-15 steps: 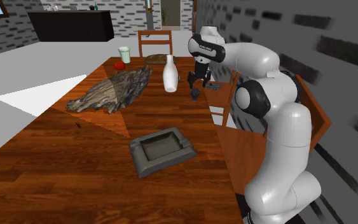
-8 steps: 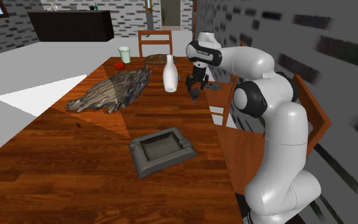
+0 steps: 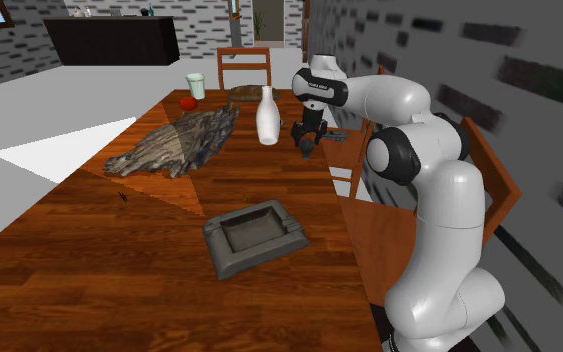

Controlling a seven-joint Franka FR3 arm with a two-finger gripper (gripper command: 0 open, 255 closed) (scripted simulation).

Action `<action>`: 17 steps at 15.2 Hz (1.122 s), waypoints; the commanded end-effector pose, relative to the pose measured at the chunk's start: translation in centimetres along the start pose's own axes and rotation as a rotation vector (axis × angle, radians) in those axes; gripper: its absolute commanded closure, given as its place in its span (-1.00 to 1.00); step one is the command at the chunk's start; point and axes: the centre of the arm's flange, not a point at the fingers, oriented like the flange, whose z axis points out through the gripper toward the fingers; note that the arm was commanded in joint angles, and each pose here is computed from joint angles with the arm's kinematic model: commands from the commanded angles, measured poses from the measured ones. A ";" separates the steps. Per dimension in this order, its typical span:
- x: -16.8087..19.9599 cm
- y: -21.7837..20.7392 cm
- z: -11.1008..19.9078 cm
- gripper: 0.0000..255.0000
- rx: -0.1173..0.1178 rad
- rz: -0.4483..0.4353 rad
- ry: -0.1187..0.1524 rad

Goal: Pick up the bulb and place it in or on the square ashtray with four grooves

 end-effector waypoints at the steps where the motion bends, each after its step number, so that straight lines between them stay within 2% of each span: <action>1: 0.0 0.0 0.0 -1.00 0.000 0.000 0.000; 2: 0.0 0.0 0.0 1.00 0.000 0.000 0.000; 11: 0.0 0.0 0.0 1.00 0.000 0.000 0.000; 17: 0.2 -0.3 -3.1 1.00 0.000 0.000 0.000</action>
